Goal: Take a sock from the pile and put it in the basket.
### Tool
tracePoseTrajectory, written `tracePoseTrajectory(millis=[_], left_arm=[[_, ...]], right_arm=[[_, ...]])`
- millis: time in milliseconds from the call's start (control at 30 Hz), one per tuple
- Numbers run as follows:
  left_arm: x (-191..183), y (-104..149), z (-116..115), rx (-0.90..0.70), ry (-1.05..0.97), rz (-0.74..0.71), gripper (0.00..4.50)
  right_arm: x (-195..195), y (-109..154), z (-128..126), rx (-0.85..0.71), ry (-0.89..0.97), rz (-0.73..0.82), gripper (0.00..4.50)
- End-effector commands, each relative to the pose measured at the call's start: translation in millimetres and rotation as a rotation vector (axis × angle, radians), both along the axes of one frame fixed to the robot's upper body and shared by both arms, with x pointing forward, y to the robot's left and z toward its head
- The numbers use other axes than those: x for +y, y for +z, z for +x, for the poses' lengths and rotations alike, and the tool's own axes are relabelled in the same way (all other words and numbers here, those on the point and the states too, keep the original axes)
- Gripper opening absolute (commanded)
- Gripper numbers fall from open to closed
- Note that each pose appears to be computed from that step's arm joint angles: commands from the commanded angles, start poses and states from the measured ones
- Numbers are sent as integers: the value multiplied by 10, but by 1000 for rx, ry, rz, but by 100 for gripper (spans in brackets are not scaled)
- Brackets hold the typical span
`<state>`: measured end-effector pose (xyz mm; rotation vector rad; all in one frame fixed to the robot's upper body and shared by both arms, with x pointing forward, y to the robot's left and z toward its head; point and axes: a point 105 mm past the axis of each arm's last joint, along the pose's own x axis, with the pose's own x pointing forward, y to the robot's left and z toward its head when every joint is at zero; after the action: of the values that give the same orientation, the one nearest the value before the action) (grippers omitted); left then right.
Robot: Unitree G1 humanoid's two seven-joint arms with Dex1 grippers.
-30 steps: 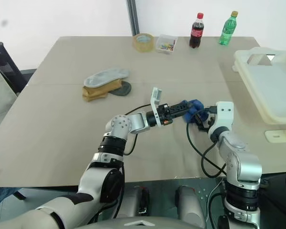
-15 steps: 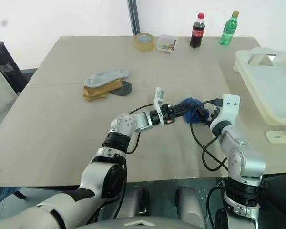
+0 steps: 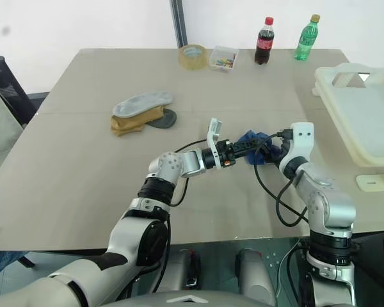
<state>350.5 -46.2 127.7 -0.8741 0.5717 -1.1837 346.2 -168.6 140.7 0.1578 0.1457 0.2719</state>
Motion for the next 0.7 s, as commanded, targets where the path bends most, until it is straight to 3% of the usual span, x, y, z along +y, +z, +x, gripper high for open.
tracePoseTrajectory(millis=[33, 267, 700], left_arm=[[-36, 51, -20, -24, -13, -14, 357], [-46, 52, -39, -30, -22, -16, 357], [1, 58, -136, -52, -58, -25, 357]], right_arm=[[26, 336, 4, -138, 31, 34, 444], [115, 138, -57, -57, 159, -25, 444], [17, -81, 74, 30, 154, -9, 444]])
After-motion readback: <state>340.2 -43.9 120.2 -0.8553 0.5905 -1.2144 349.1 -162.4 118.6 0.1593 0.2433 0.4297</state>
